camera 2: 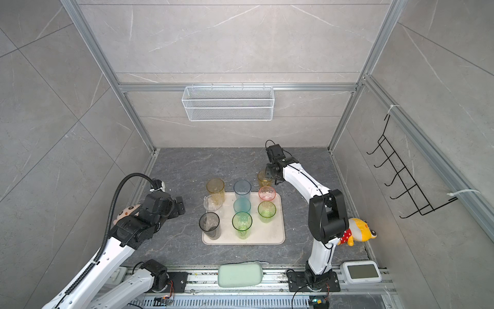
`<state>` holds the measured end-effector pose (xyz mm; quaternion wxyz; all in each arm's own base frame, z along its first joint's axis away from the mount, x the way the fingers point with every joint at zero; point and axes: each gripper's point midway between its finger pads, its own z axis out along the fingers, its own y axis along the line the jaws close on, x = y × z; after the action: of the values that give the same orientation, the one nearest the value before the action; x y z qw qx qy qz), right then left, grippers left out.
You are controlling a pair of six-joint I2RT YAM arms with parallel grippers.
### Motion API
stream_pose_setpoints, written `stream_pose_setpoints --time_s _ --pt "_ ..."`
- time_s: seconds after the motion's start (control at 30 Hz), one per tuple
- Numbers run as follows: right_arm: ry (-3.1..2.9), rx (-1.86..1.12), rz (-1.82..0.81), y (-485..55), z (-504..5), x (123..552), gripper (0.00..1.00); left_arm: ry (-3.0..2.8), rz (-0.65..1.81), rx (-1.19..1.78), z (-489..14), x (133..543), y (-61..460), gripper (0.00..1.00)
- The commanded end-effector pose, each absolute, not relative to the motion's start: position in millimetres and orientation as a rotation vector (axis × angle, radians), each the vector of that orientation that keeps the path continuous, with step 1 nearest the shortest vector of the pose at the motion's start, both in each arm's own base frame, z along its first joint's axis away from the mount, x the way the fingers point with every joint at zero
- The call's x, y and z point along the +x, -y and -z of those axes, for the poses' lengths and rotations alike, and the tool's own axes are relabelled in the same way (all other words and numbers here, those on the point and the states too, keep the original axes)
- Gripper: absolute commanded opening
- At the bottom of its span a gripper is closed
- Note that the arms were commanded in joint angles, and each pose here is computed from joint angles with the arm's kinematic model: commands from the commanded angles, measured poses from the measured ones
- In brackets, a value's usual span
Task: Place the glasses into the tray
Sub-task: Pick up the glass from the top-center of the table.
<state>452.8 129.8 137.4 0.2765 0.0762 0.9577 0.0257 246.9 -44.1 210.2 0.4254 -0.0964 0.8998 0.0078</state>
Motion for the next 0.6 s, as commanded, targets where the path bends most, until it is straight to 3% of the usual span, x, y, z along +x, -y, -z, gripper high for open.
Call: stream_pose_setpoints --time_s 0.0,0.57 --pt "-2.588 0.217 -0.091 -132.7 -133.0 459.7 0.55 -2.231 -0.011 -0.261 -214.8 247.0 43.3 0.97" --pt "-2.668 0.218 -0.085 -133.7 -103.7 467.9 0.55 -2.231 -0.013 -0.263 -214.3 247.1 43.3 0.97"
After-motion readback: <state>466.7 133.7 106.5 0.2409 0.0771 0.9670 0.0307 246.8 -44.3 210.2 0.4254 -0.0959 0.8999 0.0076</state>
